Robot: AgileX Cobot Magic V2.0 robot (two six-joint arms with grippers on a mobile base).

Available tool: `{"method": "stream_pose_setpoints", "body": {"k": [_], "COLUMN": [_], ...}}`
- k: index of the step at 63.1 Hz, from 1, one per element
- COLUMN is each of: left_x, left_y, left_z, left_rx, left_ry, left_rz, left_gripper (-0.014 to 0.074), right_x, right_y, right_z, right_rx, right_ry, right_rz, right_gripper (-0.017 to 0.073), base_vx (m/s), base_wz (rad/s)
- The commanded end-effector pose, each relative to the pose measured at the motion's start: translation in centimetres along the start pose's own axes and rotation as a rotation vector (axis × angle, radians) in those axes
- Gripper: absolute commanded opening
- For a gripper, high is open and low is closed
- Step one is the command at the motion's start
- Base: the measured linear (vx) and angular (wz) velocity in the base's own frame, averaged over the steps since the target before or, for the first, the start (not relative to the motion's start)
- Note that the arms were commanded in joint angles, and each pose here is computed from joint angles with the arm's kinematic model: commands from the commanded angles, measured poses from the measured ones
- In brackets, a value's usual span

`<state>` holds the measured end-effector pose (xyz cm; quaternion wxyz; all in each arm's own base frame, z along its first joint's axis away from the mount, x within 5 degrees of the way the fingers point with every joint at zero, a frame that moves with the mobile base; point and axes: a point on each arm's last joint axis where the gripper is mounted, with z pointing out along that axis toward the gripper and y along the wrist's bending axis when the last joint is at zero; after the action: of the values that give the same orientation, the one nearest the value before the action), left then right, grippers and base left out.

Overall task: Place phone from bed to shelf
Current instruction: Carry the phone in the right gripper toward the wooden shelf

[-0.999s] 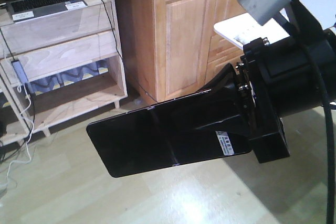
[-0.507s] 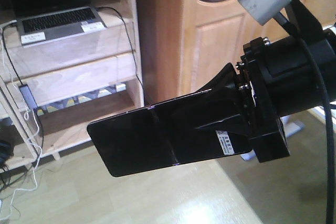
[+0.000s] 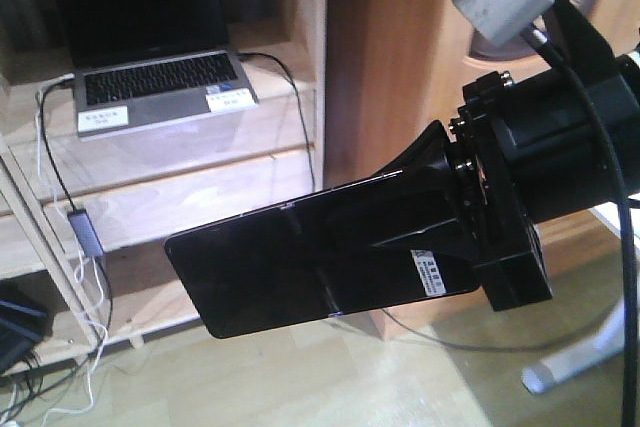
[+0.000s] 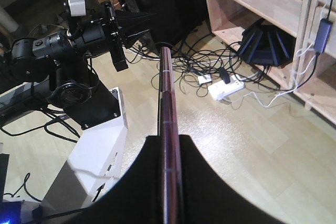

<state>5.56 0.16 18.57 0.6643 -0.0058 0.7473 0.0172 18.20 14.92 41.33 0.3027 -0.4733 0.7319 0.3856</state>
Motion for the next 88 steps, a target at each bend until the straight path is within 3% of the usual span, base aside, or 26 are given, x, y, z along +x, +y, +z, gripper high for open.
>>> {"method": "stream_pose_setpoints", "body": {"k": [1,88], "left_x": [-0.5,-0.5], "left_y": [0.03,0.03], "left_z": [-0.03,-0.03], "left_rx": [-0.004,-0.004], "left_ry": [-0.075,-0.075], "left_rz": [-0.009,-0.009], "left_gripper": [0.0001,0.0001], "right_x": [-0.85,-0.84], "right_y": [1.64,1.64], "right_z": [-1.03,-1.03], "right_rx": [-0.056,-0.056], "right_ry": [-0.055,-0.054], "right_rz": [-0.022,-0.022], "right_gripper": [-0.0002,-0.0002], "base_vx": [0.38,0.27], "base_wz": [0.21,0.27]}}
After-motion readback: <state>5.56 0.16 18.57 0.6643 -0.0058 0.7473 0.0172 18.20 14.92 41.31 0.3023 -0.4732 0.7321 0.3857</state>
